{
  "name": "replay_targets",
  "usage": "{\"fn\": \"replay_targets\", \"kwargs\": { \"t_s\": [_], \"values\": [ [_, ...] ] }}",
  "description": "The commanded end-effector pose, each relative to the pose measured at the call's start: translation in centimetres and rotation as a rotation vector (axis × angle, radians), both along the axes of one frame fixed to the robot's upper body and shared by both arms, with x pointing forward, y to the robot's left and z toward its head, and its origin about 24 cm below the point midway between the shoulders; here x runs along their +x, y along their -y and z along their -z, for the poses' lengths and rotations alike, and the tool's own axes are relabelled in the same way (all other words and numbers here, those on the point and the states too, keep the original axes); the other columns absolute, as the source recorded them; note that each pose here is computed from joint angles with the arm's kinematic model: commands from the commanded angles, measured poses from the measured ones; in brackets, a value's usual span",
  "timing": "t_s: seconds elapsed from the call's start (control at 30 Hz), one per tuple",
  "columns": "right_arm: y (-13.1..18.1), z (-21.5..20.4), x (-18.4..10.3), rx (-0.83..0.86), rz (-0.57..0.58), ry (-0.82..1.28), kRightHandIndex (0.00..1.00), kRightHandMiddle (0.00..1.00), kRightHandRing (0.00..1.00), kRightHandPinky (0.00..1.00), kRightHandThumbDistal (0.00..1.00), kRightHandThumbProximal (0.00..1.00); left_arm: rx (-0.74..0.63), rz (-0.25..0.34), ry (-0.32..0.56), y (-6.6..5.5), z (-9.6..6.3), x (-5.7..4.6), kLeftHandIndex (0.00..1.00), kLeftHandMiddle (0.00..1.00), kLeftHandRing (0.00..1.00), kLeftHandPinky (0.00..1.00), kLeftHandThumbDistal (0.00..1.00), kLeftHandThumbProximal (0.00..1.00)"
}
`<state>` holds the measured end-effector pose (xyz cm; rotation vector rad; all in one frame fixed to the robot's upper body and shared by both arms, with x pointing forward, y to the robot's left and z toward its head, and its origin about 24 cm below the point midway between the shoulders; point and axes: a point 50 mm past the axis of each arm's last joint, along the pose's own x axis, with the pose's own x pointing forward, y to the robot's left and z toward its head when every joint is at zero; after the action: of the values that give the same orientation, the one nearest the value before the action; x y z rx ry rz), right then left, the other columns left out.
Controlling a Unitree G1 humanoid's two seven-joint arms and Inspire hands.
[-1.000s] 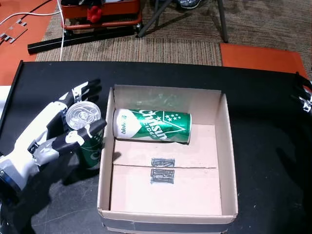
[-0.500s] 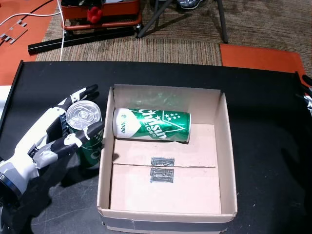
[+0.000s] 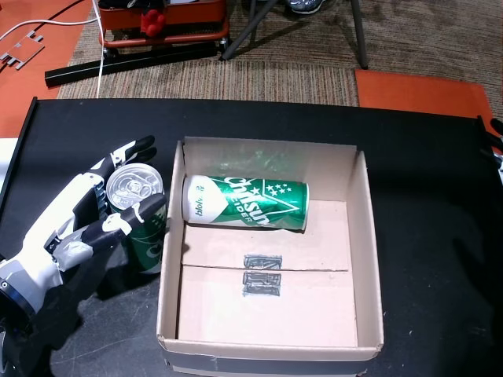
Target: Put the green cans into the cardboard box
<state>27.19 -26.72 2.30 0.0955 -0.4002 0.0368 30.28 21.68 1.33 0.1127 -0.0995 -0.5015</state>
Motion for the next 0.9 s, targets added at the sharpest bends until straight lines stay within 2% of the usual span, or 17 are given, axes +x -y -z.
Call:
{"fn": "replay_targets", "kwargs": {
  "t_s": [0.0,0.27,0.47,0.73,0.87],
  "values": [
    [0.5,-0.1,-0.3,-0.006,0.018,0.005,0.70,0.72,0.75,0.87,1.00,0.61,0.013,-0.002,-0.046,0.0,1.0,-0.6,1.00,1.00,1.00,1.00,0.87,0.53],
    [0.8,-0.1,-0.5,-0.010,0.024,0.004,0.70,0.72,0.75,0.87,1.00,0.61,0.030,-0.003,-0.072,0.7,1.7,-0.8,1.00,1.00,1.00,1.00,0.86,0.55],
    [1.1,0.0,-0.7,-0.007,0.023,0.001,0.69,0.72,0.75,0.88,1.00,0.60,0.020,-0.009,-0.089,1.2,2.1,-1.0,1.00,1.00,1.00,1.00,0.90,0.54],
    [1.2,0.0,-0.8,0.000,0.025,-0.006,0.69,0.71,0.75,0.87,1.00,0.60,-0.006,-0.013,-0.093,1.5,2.3,-1.0,1.00,1.00,1.00,1.00,0.82,0.54],
    [1.3,0.0,-0.8,-0.001,0.020,-0.002,0.70,0.72,0.76,0.87,1.00,0.60,-0.002,-0.013,-0.090,1.6,2.3,-1.0,1.00,1.00,1.00,1.00,0.84,0.55]
  ]
}}
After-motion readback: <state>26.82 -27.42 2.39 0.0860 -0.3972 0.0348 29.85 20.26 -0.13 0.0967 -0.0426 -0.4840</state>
